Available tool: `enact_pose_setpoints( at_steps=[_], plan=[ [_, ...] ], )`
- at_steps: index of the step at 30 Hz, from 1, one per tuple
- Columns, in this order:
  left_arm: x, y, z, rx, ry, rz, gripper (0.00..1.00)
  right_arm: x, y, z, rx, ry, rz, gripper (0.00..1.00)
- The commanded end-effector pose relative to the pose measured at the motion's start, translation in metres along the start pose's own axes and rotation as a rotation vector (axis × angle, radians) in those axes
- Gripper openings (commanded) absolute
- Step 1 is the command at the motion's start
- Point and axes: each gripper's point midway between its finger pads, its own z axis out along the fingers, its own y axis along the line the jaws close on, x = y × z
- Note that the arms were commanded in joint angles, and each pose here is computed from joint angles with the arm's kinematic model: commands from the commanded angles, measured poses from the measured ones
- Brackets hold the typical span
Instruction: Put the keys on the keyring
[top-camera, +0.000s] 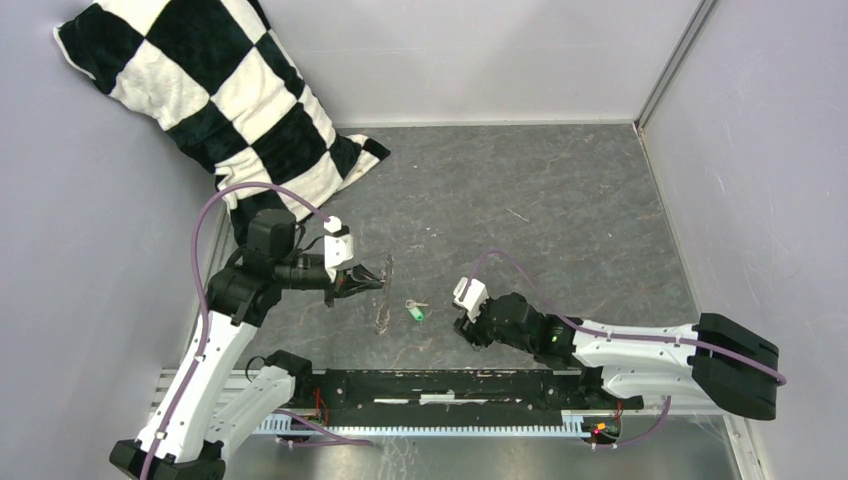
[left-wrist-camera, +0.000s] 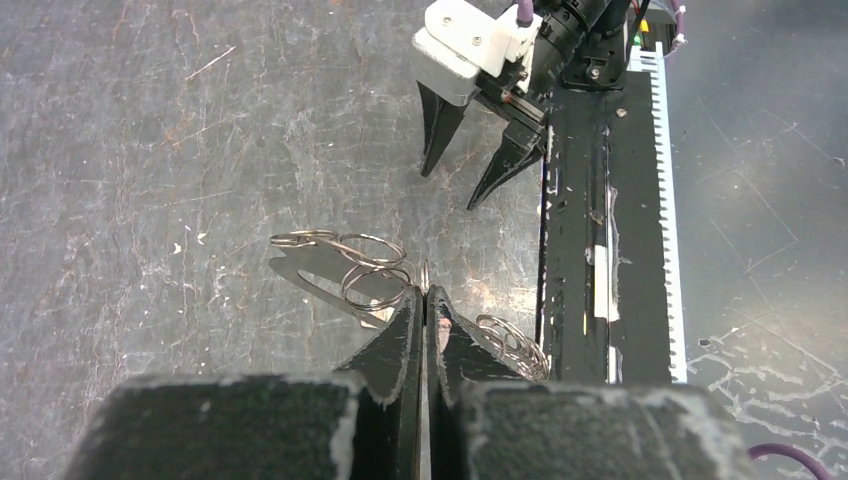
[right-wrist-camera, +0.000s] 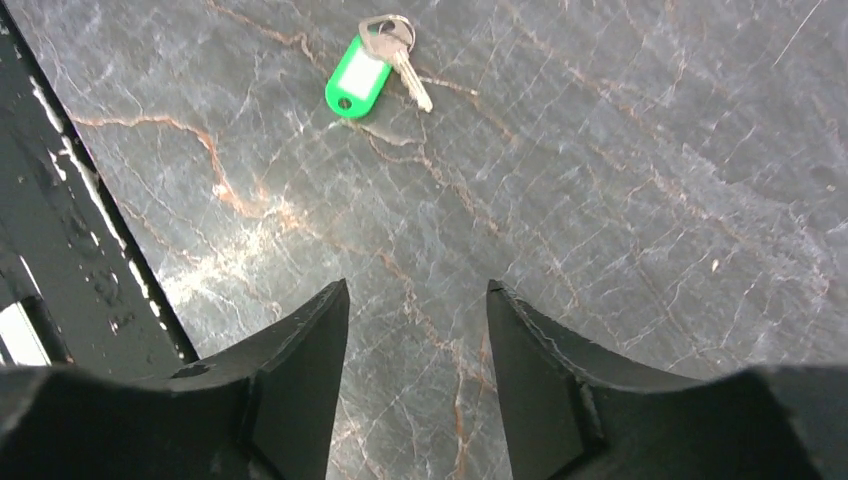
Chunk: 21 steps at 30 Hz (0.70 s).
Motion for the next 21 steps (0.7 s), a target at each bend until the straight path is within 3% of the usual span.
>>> enact_pose_setpoints(
  at_steps=[1, 6, 12, 18, 21],
  plan=[
    [-0.006, 0.007, 0.0, -0.033, -0.017, -0.013, 0.02, -0.057, -0.002, 0.008, 0.014, -0.152, -0.009, 0.61],
    [0.015, 0.03, 0.0, -0.082, 0.033, -0.059, 0.02, -0.095, 0.005, 0.023, -0.057, -0.254, -0.067, 0.59],
    [0.039, 0.085, -0.022, -0.18, 0.026, -0.173, 0.02, -0.111, 0.022, 0.056, -0.15, -0.259, -0.133, 0.55],
    [0.048, 0.062, -0.022, -0.052, 0.06, -0.017, 0.02, -0.121, 0.025, 0.066, -0.316, -0.35, -0.055, 0.47],
    [0.055, 0.051, -0.02, -0.005, 0.065, 0.028, 0.02, -0.112, 0.027, 0.07, -0.399, -0.333, -0.054, 0.46]
  ],
)
